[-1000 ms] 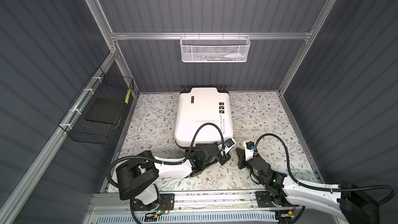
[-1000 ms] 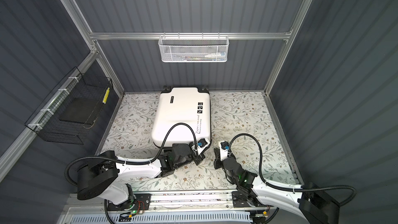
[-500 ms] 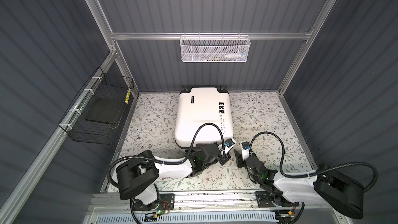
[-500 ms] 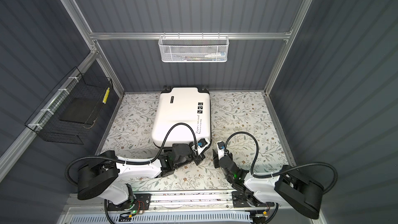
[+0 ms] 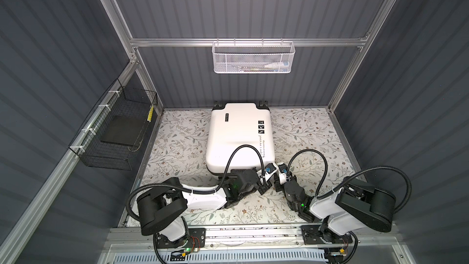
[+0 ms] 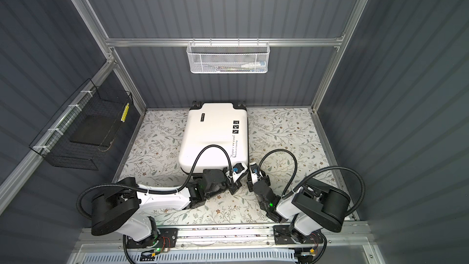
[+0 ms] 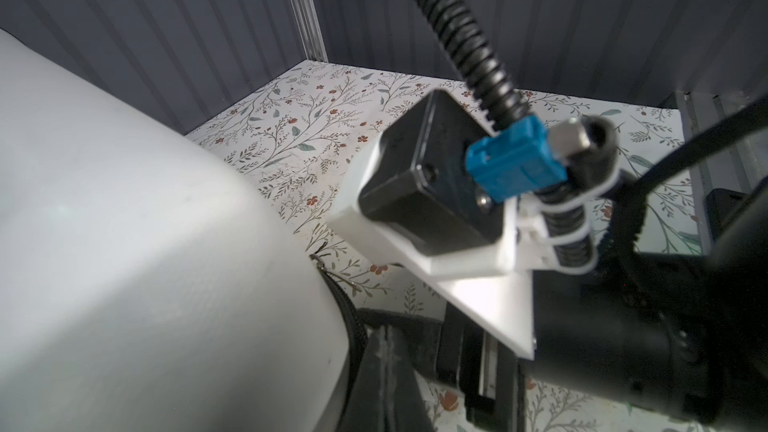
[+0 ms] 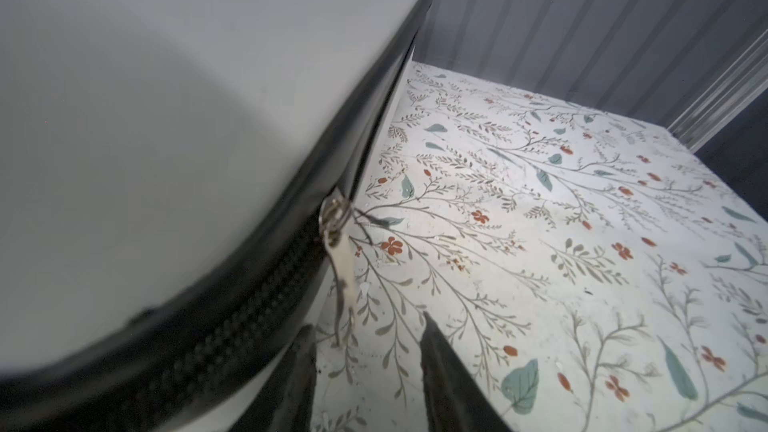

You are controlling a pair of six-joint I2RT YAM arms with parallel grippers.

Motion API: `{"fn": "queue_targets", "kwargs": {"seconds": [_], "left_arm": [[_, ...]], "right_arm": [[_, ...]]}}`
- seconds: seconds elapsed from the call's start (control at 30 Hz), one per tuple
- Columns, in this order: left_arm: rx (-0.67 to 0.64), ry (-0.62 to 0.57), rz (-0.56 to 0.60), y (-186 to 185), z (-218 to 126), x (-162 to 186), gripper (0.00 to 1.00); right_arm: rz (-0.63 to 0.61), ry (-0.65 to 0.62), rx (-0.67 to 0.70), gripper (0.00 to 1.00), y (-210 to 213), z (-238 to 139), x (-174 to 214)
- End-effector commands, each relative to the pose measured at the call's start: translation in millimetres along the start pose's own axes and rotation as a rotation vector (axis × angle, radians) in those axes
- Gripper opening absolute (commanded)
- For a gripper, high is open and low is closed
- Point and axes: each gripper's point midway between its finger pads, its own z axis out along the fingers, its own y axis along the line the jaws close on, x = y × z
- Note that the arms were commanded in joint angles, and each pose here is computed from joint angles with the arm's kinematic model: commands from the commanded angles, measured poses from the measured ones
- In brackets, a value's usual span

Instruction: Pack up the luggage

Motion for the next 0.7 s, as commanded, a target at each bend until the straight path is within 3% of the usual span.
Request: {"fn": "queue_targets", "kwargs": {"seconds": [0.0, 0.23, 0.5, 0.67], "left_arm": [[0.020, -0.049, -0.019, -7, 2, -14, 0.00], [0.022, -0.054, -0.023, -7, 4, -14, 0.00], [0.025, -0.048, -0.026, -8, 3, -13, 0.00], [0.022, -0.048, -0.026, -7, 2, -13, 0.00]], "right_arm": [[0.035, -0.116, 0.033, 0.42, -3, 1, -35], [0.012, -0.098, 0.007, 0.39, 3, 4, -35], [-0.002, -0.108, 0.023, 0.22, 5, 10, -36], [0.000, -0.106, 0.018, 0.18, 3, 12, -37]]}}
